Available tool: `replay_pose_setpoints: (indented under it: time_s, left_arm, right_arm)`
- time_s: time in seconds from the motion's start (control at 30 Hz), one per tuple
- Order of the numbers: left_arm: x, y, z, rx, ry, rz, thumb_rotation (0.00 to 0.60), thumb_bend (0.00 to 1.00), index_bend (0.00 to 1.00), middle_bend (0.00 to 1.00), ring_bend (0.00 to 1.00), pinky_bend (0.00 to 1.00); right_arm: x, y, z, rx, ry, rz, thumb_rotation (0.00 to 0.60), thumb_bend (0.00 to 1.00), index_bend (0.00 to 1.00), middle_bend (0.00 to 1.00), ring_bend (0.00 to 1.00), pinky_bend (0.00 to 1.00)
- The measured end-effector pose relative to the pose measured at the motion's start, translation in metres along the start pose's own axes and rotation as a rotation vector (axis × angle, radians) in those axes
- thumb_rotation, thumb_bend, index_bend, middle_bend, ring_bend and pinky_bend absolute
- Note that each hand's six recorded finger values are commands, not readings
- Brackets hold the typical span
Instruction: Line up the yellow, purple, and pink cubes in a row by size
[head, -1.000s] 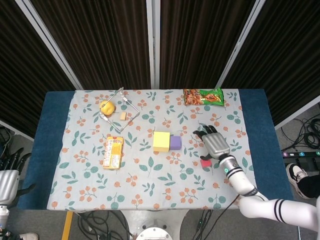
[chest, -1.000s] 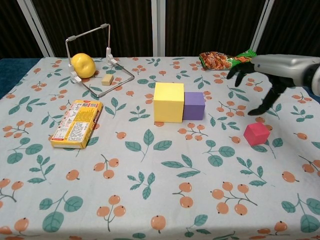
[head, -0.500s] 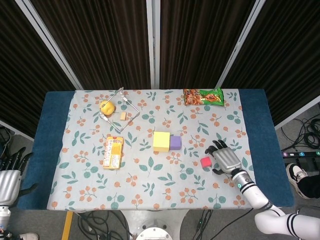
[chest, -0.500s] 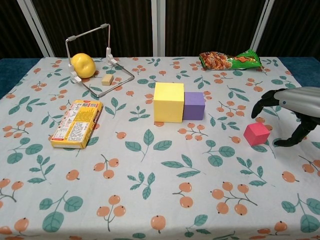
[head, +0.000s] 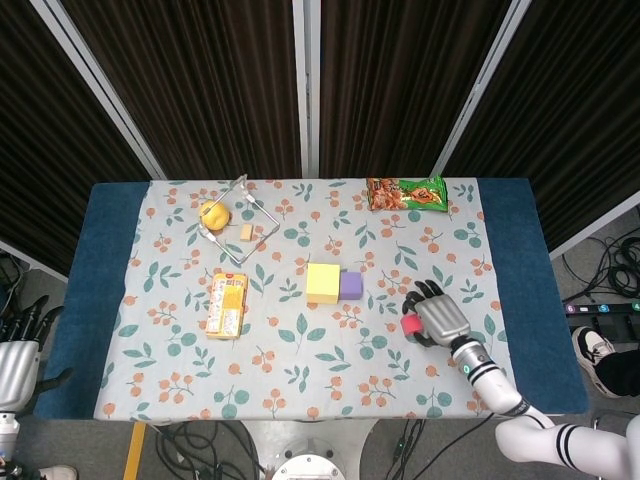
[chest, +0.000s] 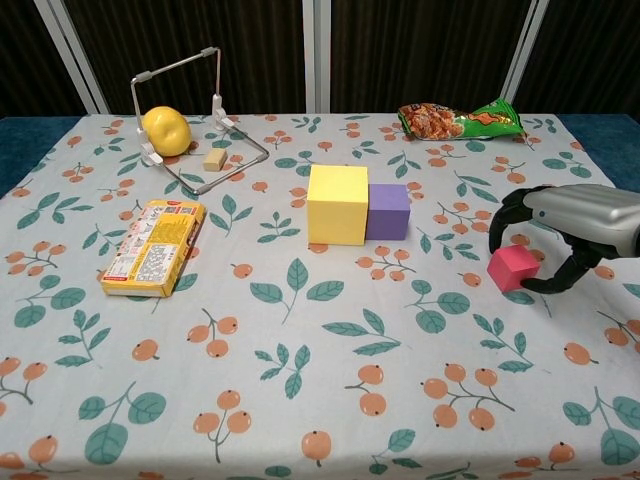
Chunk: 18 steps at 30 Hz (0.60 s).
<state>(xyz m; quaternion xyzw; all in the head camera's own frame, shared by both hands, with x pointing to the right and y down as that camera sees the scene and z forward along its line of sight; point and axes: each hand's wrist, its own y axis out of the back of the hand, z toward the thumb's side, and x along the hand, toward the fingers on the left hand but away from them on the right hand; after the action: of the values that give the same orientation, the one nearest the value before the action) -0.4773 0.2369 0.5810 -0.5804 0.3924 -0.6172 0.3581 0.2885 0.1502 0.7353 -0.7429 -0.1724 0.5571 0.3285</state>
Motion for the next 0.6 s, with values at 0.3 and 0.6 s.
replay_pose_setpoints:
  time_s: [0.3, 0.6]
  left_arm:
    - [-0.001, -0.002, -0.003, -0.002, 0.003, -0.002, 0.6, 0.04, 0.21, 0.16, 0.14, 0.19]
    - [-0.001, -0.002, -0.003, -0.008, -0.002, 0.005, 0.6, 0.04, 0.21, 0.16, 0.14, 0.19]
  right_arm:
    - [-0.01, 0.015, -0.003, -0.059, -0.045, -0.062, 0.6, 0.26, 0.52, 0.22, 0.04, 0.01]
    - [-0.037, 0.038, 0.008, -0.14, -0.125, -0.11, 0.6, 0.25, 0.52, 0.22, 0.04, 0.01]
